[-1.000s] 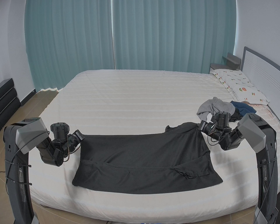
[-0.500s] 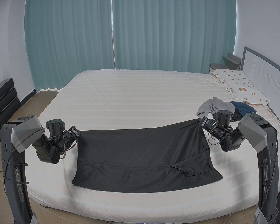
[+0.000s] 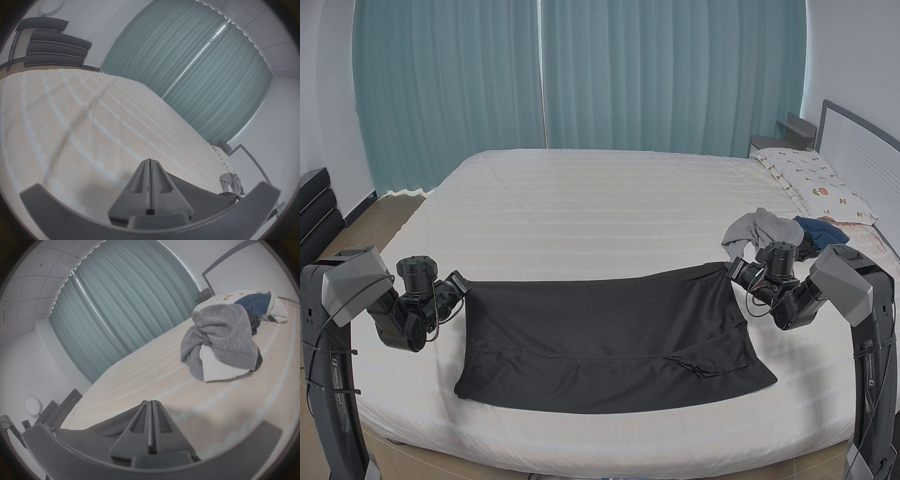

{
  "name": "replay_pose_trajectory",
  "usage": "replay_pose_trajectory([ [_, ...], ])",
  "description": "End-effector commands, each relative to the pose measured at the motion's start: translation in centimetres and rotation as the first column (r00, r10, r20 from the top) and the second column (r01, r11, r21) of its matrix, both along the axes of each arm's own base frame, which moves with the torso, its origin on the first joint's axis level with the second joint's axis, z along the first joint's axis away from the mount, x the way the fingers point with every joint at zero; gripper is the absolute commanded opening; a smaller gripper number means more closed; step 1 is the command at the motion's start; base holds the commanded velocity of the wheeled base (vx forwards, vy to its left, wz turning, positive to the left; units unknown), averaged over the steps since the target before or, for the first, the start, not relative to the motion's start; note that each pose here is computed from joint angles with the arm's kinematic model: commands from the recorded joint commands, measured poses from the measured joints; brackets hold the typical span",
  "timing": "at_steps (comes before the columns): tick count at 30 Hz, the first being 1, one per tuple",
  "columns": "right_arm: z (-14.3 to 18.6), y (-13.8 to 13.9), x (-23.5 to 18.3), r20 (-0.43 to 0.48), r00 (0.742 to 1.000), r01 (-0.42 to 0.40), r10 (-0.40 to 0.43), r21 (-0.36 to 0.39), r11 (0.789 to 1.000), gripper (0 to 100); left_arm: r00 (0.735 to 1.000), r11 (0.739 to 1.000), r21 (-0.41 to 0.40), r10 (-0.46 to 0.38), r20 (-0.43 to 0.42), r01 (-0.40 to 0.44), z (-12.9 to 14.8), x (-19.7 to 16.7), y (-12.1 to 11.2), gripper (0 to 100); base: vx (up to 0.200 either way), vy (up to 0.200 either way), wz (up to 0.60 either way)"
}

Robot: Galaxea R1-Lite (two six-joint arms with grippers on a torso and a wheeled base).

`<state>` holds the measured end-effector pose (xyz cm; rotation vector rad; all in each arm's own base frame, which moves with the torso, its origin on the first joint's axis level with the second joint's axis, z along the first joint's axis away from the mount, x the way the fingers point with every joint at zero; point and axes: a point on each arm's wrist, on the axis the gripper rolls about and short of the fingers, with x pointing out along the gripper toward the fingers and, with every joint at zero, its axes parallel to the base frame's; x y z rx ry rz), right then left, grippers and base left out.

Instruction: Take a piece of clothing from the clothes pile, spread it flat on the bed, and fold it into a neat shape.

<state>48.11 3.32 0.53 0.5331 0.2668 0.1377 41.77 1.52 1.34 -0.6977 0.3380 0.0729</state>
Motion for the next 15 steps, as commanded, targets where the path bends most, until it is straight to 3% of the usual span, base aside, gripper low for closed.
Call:
replay_pose_trajectory([
  [1, 1.8, -0.7, -1.4, -0.005, 0.999, -0.041, 0.041, 0.016, 0.999, 0, 1.000, 1.000, 0.004, -0.012, -0.014, 0.012, 0.3, -0.9, -0.1, 0, 0.000, 0.000, 0.00],
  [9, 2.4, -2.0, -3.8, -0.055, 0.994, -0.093, 0.095, 0.041, 0.995, 0, 1.000, 0.999, 0.026, -0.019, 0.004, 0.019, 1.3, -1.1, 0.0, 0, 0.000, 0.000, 0.00],
  [15, 1.7, -1.9, -3.2, 0.000, 0.995, -0.095, 0.095, 0.042, 0.995, 0, 1.000, 1.000, 0.027, -0.004, 0.000, 0.004, 0.8, -0.9, 0.1, 0, 0.000, 0.000, 0.00],
])
